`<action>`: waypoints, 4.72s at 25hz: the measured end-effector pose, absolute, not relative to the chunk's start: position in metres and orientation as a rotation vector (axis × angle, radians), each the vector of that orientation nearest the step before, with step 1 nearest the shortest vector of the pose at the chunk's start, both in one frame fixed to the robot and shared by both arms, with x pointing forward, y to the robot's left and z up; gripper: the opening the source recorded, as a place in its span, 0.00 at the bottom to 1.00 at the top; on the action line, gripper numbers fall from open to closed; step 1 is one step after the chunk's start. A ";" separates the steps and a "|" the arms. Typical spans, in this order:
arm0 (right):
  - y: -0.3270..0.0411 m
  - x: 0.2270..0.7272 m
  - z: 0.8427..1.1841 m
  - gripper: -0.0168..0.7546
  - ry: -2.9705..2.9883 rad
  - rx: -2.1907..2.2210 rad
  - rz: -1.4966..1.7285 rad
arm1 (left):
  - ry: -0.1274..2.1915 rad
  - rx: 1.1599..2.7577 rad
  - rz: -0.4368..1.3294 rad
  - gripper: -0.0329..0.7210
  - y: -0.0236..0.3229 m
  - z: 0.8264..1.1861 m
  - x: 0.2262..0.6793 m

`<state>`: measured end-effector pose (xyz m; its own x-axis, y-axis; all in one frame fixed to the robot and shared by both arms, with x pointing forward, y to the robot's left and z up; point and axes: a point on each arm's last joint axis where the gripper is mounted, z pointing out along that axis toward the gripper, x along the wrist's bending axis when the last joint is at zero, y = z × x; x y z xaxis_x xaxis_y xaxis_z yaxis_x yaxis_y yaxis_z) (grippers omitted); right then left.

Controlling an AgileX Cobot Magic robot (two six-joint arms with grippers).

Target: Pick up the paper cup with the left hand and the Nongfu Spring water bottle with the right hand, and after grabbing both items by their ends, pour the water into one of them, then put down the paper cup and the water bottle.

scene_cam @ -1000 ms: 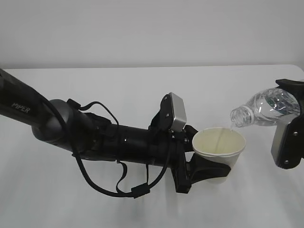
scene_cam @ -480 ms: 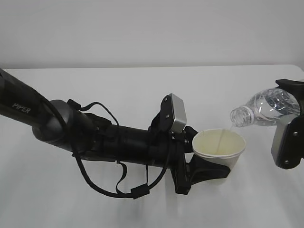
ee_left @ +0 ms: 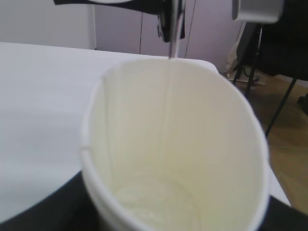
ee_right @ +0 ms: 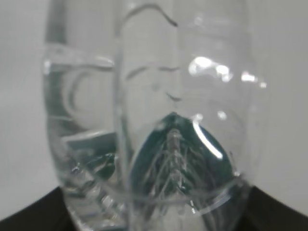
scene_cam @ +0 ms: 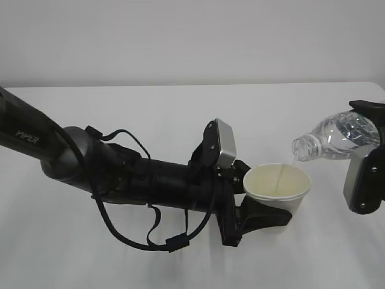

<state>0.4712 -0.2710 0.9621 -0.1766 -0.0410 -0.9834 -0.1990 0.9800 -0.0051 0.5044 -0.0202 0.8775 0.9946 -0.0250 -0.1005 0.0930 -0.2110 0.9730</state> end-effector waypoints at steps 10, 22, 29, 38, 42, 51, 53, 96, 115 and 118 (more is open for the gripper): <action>-0.271 0.471 0.962 0.58 1.745 -0.188 0.134 | 0.050 1.780 -0.108 0.62 -0.020 0.877 0.504; -0.271 0.471 0.962 0.58 1.744 -0.195 0.128 | 0.050 1.780 -0.108 0.62 -0.020 0.877 0.504; -0.271 0.471 0.962 0.58 1.744 -0.197 0.127 | 0.050 1.780 -0.108 0.62 -0.020 0.877 0.504; -0.271 0.471 0.962 0.58 1.743 -0.201 0.124 | 0.050 1.780 -0.108 0.62 -0.020 0.877 0.504; -0.271 0.471 0.962 0.58 1.742 -0.206 0.118 | 0.049 1.781 -0.108 0.62 -0.020 0.877 0.504; -0.271 0.471 0.962 0.58 1.741 -0.215 0.110 | 0.047 1.782 -0.109 0.62 -0.020 0.877 0.504; -0.271 0.471 0.962 0.58 1.741 -0.215 0.110 | 0.046 1.783 -0.109 0.62 -0.020 0.877 0.504; -0.271 0.473 0.964 0.58 1.730 -0.218 0.105 | 0.044 1.793 -0.125 0.61 -0.020 0.876 0.503; -0.271 0.474 0.964 0.58 1.742 -0.231 0.104 | 0.054 1.812 -0.115 0.61 -0.020 0.875 0.504; -0.270 0.474 0.964 0.58 1.743 -0.234 0.102 | 0.054 1.812 -0.115 0.61 -0.020 0.875 0.504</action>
<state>0.4737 -0.2705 0.9636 -0.1690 -0.0996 -0.9806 -0.2137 0.9749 -0.0622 0.5040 -0.0195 0.8747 0.9939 -0.0251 -0.1074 0.0983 -0.2419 0.9653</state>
